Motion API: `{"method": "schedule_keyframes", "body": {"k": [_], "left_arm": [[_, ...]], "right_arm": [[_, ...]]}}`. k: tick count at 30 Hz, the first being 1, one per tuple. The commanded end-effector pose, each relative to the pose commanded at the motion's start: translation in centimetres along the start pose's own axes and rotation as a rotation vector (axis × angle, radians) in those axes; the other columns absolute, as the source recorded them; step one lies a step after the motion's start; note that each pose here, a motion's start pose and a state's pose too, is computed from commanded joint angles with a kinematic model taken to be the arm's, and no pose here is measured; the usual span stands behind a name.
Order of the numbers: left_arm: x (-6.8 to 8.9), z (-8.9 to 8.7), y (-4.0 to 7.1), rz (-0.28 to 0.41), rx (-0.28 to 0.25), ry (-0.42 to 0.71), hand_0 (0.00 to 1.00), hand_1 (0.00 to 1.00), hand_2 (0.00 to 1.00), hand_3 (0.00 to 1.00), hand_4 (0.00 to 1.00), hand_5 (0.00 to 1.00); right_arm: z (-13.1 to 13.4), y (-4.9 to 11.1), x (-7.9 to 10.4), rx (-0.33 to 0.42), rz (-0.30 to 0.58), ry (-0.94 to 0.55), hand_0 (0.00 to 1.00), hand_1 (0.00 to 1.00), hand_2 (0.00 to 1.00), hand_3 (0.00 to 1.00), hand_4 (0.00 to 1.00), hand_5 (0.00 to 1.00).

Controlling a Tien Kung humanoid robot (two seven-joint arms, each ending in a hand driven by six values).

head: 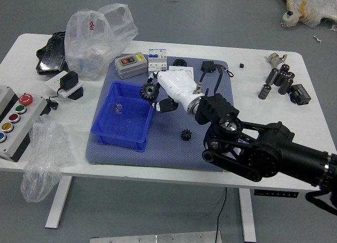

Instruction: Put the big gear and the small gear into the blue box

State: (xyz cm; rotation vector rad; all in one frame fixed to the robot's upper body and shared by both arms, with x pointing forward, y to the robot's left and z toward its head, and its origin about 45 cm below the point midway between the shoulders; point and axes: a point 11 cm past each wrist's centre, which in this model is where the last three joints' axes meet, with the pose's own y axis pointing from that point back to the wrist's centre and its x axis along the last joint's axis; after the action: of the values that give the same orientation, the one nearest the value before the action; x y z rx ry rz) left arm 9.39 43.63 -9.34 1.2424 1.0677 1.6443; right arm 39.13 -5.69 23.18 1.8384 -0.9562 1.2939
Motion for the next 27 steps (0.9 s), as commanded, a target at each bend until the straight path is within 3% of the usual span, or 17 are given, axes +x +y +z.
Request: {"method": "schedule_keyframes", "body": {"k": [1, 7, 8, 13, 14, 19, 20, 27], "left_arm": [[0.0, 0.0, 0.0, 0.0, 0.0, 0.0, 0.667, 0.647, 0.644, 0.765, 0.778, 0.79], [0.0, 0.0, 0.0, 0.0, 0.002, -0.002, 0.667, 0.647, 0.644, 0.765, 0.778, 0.79], [0.0, -0.1, 0.0, 0.0, 0.003, -0.002, 0.667, 0.647, 0.644, 0.765, 0.778, 0.79], [0.0, -0.1, 0.0, 0.001, 0.004, -0.003, 0.667, 0.647, 0.644, 0.765, 0.778, 0.79], [0.1, -0.1, 0.0, 0.001, 0.004, -0.003, 0.667, 0.648, 0.644, 0.765, 0.779, 0.791], [0.1, -0.1, 0.0, 0.003, 0.008, -0.001, 0.667, 0.648, 0.644, 0.765, 0.779, 0.791], [0.1, -0.1, 0.0, 0.003, 0.009, -0.001, 0.667, 0.647, 0.644, 0.765, 0.779, 0.791], [0.1, -0.1, 0.0, 0.003, 0.011, -0.001, 0.667, 0.647, 0.644, 0.765, 0.779, 0.791]], "right_arm": [[-0.3, 0.0, -0.1, 0.008, -0.001, 0.001, 0.18, 0.301, 0.458, 0.558, 0.636, 0.016], [-2.0, -0.4, -1.4, 0.058, -0.039, 0.037, 0.18, 0.301, 0.458, 0.558, 0.636, 0.016], [-2.2, -0.4, -1.7, 0.063, -0.048, 0.045, 0.18, 0.307, 0.519, 0.61, 0.615, 0.036], [-2.5, -0.7, -2.9, 0.07, -0.084, 0.066, 0.18, 0.307, 0.519, 0.61, 0.615, 0.036], [-2.5, -0.7, -3.1, 0.069, -0.091, 0.068, 0.197, 0.349, 0.776, 0.832, 0.608, 0.141], [-2.4, -0.9, -3.8, 0.059, -0.121, 0.071, 0.197, 0.349, 0.776, 0.832, 0.608, 0.141], [-2.4, -0.9, -3.8, 0.059, -0.122, 0.07, 0.195, 0.341, 0.911, 0.987, 0.744, 0.258], [-2.3, -0.9, -3.8, 0.046, -0.129, 0.066, 0.184, 0.335, 0.93, 0.998, 0.784, 0.282]]}}
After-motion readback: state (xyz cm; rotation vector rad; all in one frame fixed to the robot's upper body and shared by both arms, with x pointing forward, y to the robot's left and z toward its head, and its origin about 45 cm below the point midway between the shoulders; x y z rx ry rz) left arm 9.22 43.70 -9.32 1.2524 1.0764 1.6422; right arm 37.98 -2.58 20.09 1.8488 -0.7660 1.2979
